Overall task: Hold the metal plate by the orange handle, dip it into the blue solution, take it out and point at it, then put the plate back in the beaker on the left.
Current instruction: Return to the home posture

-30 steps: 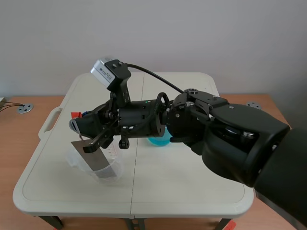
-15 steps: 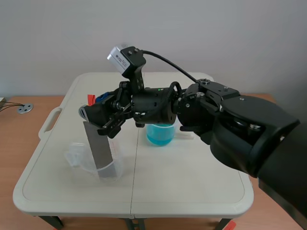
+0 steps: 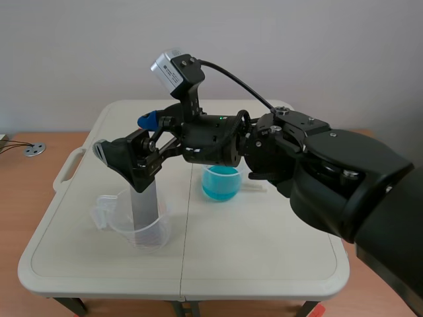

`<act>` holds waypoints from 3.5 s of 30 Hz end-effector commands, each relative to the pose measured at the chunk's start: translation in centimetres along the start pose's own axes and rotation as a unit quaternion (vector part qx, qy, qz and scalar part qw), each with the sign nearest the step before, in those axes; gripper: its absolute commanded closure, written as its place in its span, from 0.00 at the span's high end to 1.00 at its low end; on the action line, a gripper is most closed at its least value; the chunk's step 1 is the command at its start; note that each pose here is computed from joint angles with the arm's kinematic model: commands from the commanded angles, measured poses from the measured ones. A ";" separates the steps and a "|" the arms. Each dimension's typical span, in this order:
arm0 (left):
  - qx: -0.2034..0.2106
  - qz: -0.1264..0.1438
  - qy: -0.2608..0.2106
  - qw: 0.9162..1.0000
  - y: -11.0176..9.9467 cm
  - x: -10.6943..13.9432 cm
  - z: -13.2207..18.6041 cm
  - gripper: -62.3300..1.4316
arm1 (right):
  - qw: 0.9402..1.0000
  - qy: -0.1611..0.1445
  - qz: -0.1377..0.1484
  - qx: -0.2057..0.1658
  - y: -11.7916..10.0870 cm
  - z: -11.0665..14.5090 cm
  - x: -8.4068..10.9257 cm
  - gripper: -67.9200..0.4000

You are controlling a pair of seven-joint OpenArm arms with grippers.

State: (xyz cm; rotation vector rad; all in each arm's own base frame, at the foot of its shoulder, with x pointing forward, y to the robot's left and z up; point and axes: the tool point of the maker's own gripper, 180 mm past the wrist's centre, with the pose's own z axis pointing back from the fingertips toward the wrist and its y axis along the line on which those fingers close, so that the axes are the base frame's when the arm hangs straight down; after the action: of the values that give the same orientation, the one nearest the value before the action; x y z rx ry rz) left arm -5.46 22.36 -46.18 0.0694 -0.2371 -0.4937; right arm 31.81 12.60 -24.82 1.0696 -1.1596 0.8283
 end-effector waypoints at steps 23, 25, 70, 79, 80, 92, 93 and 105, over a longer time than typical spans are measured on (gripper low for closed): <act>0.018 -0.003 -0.065 0.998 1.4 3.8 -0.7 1.00 | 0.986 0.003 0.133 -0.103 -6.8 6.2 3.9 0.98; 0.020 -0.003 -0.093 0.995 1.6 5.0 -0.7 1.00 | 0.983 0.005 0.138 -0.123 -7.7 7.4 4.0 0.98; -0.017 -0.095 -0.618 0.780 2.0 31.9 16.7 1.00 | 0.956 0.039 0.148 -0.252 -2.5 20.0 0.2 0.98; -0.019 -0.096 -0.616 0.782 1.9 31.9 16.6 1.00 | 0.957 0.032 0.139 -0.252 -0.9 20.7 -0.3 0.98; -0.019 -0.096 -0.616 0.782 1.9 31.9 16.6 1.00 | 0.957 0.033 0.140 -0.253 -0.7 20.7 -0.4 0.98; -0.019 -0.096 -0.615 0.783 1.9 31.9 16.6 1.00 | 0.955 0.025 0.134 -0.263 0.0 21.0 -0.8 0.98; -0.019 -0.096 -0.615 0.783 1.9 31.9 16.6 1.00 | 0.955 0.027 0.138 -0.263 0.1 21.0 -0.9 0.98; -0.019 -0.095 -0.615 0.783 1.9 31.9 16.6 1.00 | 0.955 0.025 0.139 -0.261 1.8 20.8 -0.8 0.98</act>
State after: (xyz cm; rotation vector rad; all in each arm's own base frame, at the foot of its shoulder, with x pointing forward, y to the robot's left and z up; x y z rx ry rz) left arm 18.70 9.00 -23.94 -0.2803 -1.5037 -0.7028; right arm 23.49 -6.74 -25.61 0.4429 -1.3573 0.7002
